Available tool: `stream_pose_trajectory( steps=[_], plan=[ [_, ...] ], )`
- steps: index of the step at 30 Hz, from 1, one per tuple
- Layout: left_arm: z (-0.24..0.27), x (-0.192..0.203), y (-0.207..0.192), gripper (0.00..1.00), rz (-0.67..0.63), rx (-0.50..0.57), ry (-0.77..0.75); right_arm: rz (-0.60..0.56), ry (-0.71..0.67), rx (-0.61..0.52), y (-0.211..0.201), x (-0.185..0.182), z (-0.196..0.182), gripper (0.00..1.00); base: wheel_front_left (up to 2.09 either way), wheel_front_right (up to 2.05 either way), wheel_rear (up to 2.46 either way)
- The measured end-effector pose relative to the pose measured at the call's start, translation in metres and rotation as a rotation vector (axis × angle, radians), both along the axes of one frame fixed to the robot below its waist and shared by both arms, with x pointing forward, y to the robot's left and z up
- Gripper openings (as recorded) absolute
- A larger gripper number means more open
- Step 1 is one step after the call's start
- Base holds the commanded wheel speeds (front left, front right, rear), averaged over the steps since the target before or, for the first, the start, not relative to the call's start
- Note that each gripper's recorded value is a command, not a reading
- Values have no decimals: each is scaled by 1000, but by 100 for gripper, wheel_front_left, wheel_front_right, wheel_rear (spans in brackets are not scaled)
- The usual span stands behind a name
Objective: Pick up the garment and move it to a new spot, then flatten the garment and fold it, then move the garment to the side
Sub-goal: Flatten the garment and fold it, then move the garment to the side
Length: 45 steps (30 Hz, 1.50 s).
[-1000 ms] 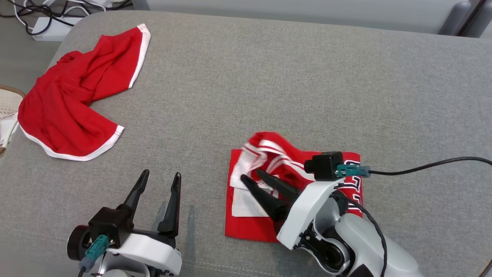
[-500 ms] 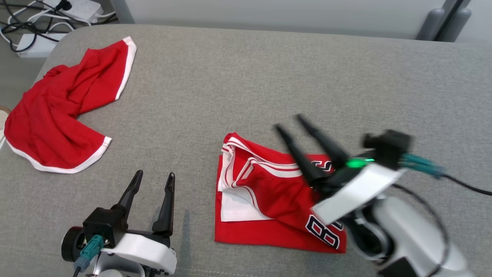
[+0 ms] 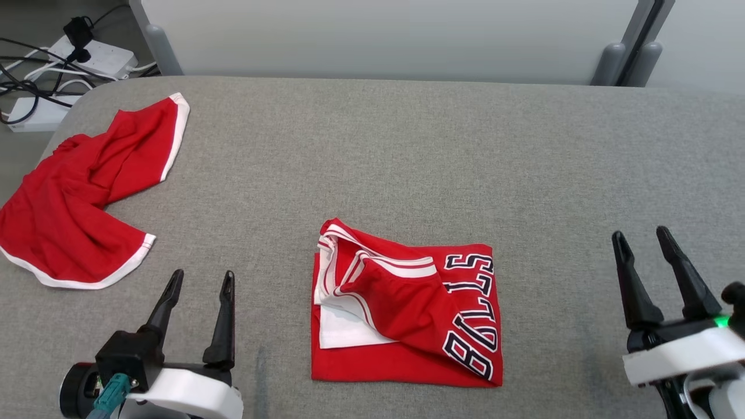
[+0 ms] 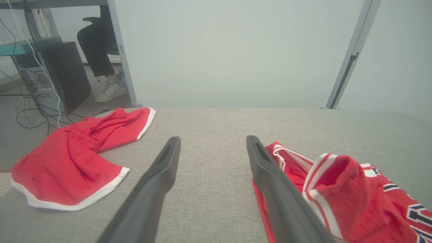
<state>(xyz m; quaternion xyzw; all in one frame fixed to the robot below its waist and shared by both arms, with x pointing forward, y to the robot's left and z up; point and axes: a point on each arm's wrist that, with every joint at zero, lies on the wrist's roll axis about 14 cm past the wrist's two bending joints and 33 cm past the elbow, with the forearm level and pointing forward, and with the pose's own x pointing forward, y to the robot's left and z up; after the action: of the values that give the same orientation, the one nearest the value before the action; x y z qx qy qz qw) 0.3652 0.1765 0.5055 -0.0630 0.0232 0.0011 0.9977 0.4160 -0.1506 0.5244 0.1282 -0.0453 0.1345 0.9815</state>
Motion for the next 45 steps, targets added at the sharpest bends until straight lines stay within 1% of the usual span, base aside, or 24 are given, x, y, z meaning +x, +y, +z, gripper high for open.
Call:
stream_pose_trajectory(
  steps=[3,5,9,19,23,26,30,36,40,45],
  plan=[
    [-2,-7,2,100,9,4,14,-52,38,-13,-13,-15,-15,100,0,0,0],
    [-4,-11,1,100,9,5,21,-68,62,-36,-18,-25,-24,100,0,0,0],
    [-1,-11,-1,100,3,5,21,-102,90,-42,-26,-37,-34,100,0,0,0],
    [-2,-11,1,100,3,12,31,-126,104,-14,-29,-40,-37,100,0,0,0],
    [-3,-11,1,100,5,9,38,-120,148,14,-26,-41,-49,100,0,0,0],
    [-7,-11,2,100,9,6,52,-79,211,24,-15,-37,-64,100,0,0,0],
    [-13,-12,5,100,27,-4,70,18,306,33,13,-28,-85,100,0,0,0],
    [-19,-12,14,100,70,-15,81,165,533,63,58,-29,-126,100,0,0,0],
    [-26,-15,21,100,103,-18,97,233,568,77,77,-19,-127,100,0,0,0],
    [-27,-13,27,100,120,-25,91,319,651,51,93,-20,-136,100,0,0,0]
  ],
)
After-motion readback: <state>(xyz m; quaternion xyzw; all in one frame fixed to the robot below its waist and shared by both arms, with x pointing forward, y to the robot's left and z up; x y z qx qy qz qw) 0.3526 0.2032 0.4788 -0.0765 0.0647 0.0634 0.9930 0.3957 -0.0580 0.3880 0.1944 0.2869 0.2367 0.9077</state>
